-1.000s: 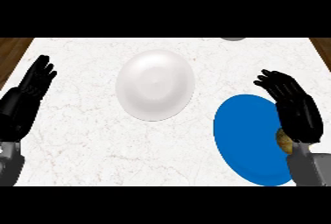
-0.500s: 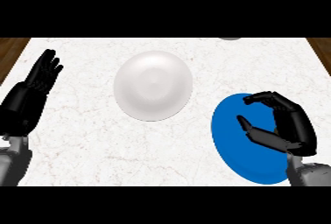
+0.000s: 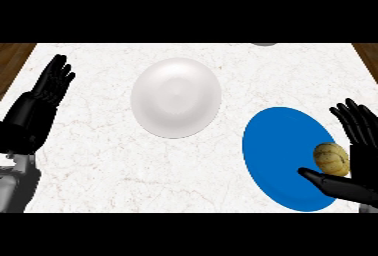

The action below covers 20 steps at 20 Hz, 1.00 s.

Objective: Pick the squash from the plate and place it in the plate

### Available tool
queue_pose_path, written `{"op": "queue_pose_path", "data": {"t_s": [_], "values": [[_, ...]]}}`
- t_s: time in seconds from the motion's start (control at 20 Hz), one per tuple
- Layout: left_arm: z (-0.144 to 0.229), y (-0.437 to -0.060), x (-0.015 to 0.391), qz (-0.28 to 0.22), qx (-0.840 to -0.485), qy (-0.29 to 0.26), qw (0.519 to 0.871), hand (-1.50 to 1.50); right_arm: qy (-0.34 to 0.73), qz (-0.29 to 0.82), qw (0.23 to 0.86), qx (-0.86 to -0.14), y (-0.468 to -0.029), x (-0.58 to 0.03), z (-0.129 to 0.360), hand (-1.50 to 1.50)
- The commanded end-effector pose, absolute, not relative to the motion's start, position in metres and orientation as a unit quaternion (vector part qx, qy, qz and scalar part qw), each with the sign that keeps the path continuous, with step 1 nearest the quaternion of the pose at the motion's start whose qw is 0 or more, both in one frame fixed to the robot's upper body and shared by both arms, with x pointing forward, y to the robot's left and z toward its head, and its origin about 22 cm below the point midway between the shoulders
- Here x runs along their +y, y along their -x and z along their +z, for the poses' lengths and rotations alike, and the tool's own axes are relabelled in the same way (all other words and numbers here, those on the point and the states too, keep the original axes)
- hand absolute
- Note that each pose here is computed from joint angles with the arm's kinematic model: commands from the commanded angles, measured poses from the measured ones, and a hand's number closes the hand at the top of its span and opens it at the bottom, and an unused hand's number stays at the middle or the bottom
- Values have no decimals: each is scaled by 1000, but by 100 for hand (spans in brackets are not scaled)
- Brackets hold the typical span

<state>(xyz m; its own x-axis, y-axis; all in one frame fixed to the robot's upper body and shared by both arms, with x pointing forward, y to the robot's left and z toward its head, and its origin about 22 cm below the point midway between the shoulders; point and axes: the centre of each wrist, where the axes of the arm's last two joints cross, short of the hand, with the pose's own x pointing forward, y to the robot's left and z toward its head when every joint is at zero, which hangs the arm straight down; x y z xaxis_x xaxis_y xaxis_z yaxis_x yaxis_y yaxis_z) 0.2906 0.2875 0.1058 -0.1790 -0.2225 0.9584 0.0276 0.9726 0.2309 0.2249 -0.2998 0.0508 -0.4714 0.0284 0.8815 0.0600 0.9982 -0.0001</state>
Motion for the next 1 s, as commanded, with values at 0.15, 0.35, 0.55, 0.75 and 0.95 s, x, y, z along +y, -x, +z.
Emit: {"op": "queue_pose_path", "data": {"t_s": [0.15,0.35,0.55,0.75,0.95], "values": [[103,-292,286,-103,-764,-71,633,0,151,113,569,-800,-205,-365,102,-150],[99,-290,287,-94,-761,-70,638,0,209,216,640,-707,-195,-383,128,-150],[104,-291,287,-106,-764,-68,633,0,217,316,677,-628,-196,-383,162,-150],[107,-299,280,-101,-764,-61,634,0,194,380,716,-553,-202,-391,172,-150],[100,-304,279,-100,-764,-55,635,0,188,393,721,-538,-213,-369,148,-150]]}}
